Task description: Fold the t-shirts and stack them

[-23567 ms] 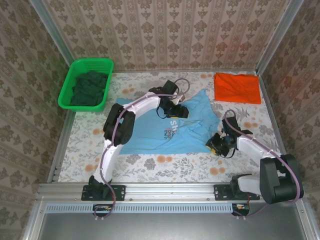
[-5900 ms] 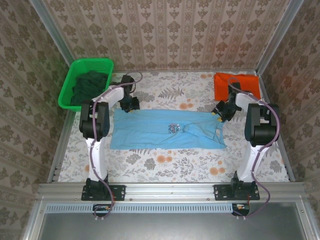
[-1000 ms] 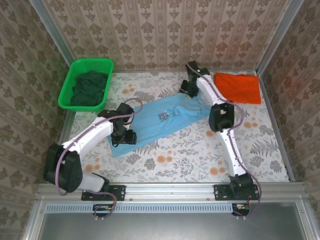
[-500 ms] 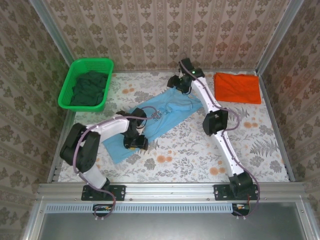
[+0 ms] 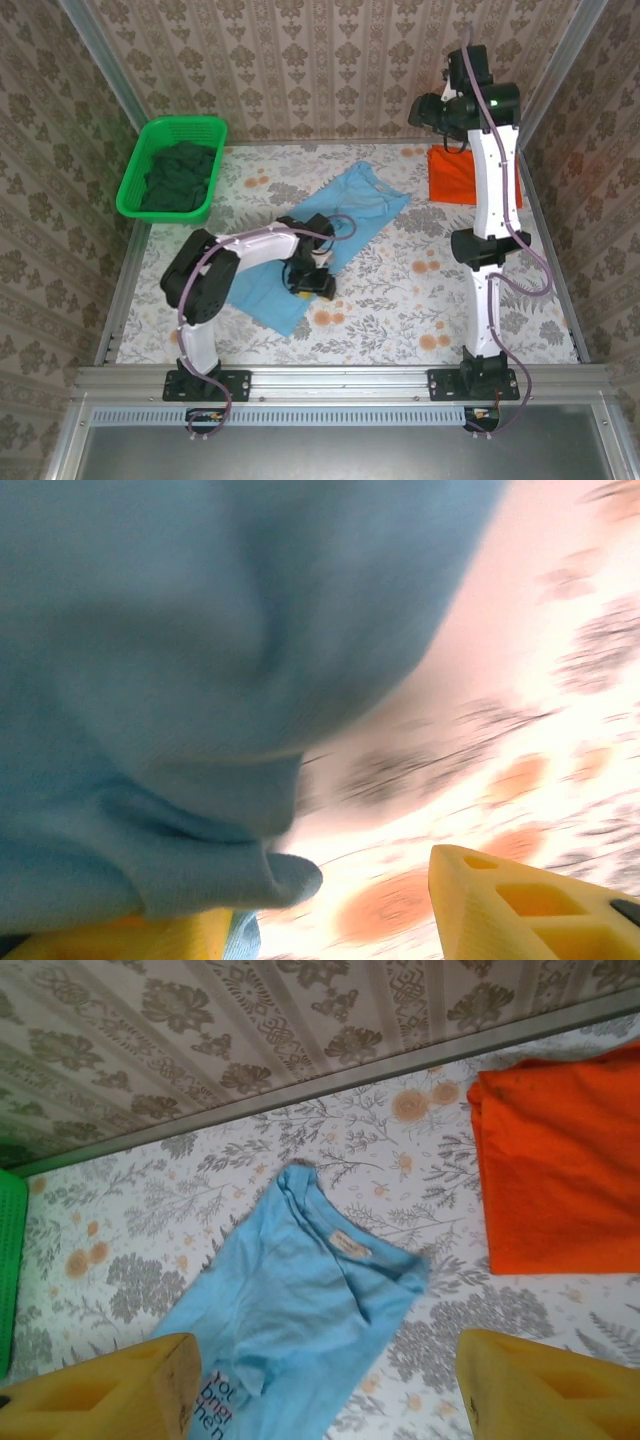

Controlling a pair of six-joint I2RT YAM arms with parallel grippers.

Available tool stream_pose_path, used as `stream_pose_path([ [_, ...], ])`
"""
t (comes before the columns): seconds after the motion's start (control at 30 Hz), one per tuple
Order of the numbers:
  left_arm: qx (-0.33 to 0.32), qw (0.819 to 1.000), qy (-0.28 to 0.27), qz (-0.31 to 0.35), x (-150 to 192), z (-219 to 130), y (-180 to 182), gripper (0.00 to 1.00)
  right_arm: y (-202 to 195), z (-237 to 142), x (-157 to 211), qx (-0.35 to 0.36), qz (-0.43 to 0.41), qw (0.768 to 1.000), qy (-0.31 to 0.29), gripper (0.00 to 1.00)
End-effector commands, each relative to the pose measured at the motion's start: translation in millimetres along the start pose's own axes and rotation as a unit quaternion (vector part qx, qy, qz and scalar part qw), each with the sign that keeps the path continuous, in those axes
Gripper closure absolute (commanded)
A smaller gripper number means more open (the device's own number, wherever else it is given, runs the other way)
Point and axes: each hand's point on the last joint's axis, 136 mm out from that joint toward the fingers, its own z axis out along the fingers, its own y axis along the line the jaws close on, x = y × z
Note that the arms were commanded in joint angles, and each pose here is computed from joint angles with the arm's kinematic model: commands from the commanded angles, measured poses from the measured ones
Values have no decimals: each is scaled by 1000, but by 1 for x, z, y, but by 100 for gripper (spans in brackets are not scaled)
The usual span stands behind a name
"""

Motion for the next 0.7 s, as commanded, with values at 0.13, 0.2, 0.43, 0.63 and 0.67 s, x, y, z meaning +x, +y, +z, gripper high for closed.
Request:
stream_pose_path([
  [0.13, 55, 997, 7, 50, -37, 42, -88, 42, -48, -48, 54, 67, -6, 992, 110, 27],
  [0.2, 54, 997, 7, 46, -47, 45, -104, 42, -50, -49, 60, 60, -3, 990, 127, 27],
  [0.43, 92, 993, 17, 70, -72, 57, -175, 35, -57, -65, 63, 41, 21, 990, 136, 28],
  [0.63, 138, 986, -9, 91, -79, 30, -201, 23, -75, -75, 67, 70, 42, 989, 127, 28],
  [0.67, 147, 985, -23, 91, -83, 17, -202, 21, -77, -77, 68, 62, 53, 989, 124, 28],
])
